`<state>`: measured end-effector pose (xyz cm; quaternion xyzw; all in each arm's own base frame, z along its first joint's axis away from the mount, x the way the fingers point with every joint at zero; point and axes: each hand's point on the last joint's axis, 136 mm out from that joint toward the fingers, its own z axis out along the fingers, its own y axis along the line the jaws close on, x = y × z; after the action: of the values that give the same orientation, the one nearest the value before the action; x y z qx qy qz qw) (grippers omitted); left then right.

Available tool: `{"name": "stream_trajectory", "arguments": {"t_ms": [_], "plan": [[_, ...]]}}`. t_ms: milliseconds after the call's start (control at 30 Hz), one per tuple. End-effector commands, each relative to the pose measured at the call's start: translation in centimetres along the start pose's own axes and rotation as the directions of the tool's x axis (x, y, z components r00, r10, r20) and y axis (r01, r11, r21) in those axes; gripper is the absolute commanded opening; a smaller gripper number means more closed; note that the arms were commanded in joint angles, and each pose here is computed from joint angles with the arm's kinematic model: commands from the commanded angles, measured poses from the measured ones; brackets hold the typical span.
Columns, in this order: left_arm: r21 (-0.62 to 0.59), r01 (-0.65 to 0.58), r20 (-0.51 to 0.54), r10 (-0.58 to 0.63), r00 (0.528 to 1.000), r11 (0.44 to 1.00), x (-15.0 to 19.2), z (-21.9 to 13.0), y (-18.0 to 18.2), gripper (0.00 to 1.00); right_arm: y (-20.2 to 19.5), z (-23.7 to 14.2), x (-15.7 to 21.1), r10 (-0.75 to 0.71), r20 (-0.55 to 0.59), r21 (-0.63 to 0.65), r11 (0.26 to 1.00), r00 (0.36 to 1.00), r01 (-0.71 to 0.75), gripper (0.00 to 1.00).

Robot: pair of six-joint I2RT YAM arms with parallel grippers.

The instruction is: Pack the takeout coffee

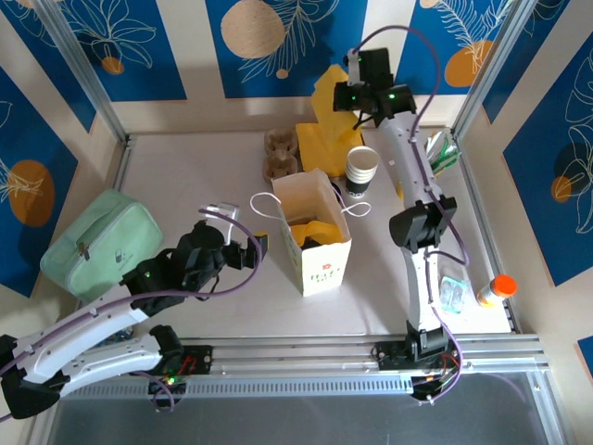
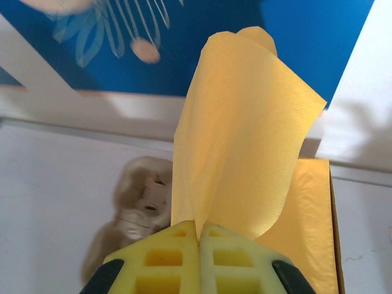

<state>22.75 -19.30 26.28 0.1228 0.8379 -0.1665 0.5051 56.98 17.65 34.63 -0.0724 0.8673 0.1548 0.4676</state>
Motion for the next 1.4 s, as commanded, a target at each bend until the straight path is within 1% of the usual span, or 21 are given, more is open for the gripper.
{"name": "stream_trajectory", "arguments": {"t_ms": [0,133,300,400,467,633,733,900,967,1033,1200,1367], "plan": [[0.023,0.03,0.04,-0.031,0.999,0.999,-1.5,-0.6,-0.2,1.0,2.5,-6.9,-3.0,0.03,0.065,-0.095,0.995,0.997,-0.024,0.0],[0.033,0.035,0.054,-0.037,0.998,0.999,-2.4,-1.0,-0.5,1.0,4.4,-12.1,-3.6,0.055,0.071,-0.168,0.985,0.996,-0.043,0.0],[0.047,0.04,0.071,-0.043,0.997,0.998,-3.4,-1.4,-0.8,0.99,7.6,-19.0,-2.9,0.105,0.043,-0.31,0.947,0.993,-0.087,0.0],[0.054,0.045,0.077,-0.05,0.996,0.997,-3.7,-1.5,-1.0,0.99,9.7,-22.3,-1.4,0.128,-0.004,-0.395,0.911,0.992,-0.119,0.0],[0.062,0.049,0.077,-0.053,0.996,0.997,-3.8,-1.4,-1.2,0.99,10.8,-23.9,-0.1,0.144,-0.044,-0.427,0.892,0.989,-0.149,0.0],[0.07,0.052,0.084,-0.058,0.995,0.996,-4.0,-1.4,-1.4,0.99,13.4,-26.4,3.9,0.122,-0.107,-0.444,0.882,0.987,-0.158,0.0],[0.072,0.047,0.084,-0.053,0.995,0.996,-4.1,-1.4,-1.5,1.0,14.8,-26.9,6.6,0.099,-0.133,-0.445,0.883,0.986,-0.149,0.0],[0.076,0.042,0.087,-0.049,0.995,0.996,-4.1,-1.4,-1.5,1.0,15.3,-26.1,10.2,0.055,-0.129,-0.35,0.932,0.99,-0.097,0.0],[0.074,0.042,0.087,-0.048,0.995,0.996,-4.1,-1.4,-1.5,0.99,15.7,-25.3,11.2,0.02,-0.124,-0.318,0.946,0.992,-0.058,0.0],[0.075,0.043,0.086,-0.05,0.995,0.996,-4.0,-1.4,-1.5,0.99,15.6,-24.5,12.1,-0.015,-0.122,-0.258,0.966,0.992,-0.017,0.0],[0.077,0.048,0.087,-0.055,0.995,0.996,-3.7,-1.4,-1.3,0.99,15.1,-22.1,14.0,-0.102,-0.162,-0.105,0.991,0.982,0.086,0.0],[0.068,0.046,0.087,-0.052,0.995,0.997,-3.5,-1.4,-1.1,1.0,15.8,-20.4,15.8,-0.179,-0.208,-0.055,0.984,0.961,0.171,0.0]]}}
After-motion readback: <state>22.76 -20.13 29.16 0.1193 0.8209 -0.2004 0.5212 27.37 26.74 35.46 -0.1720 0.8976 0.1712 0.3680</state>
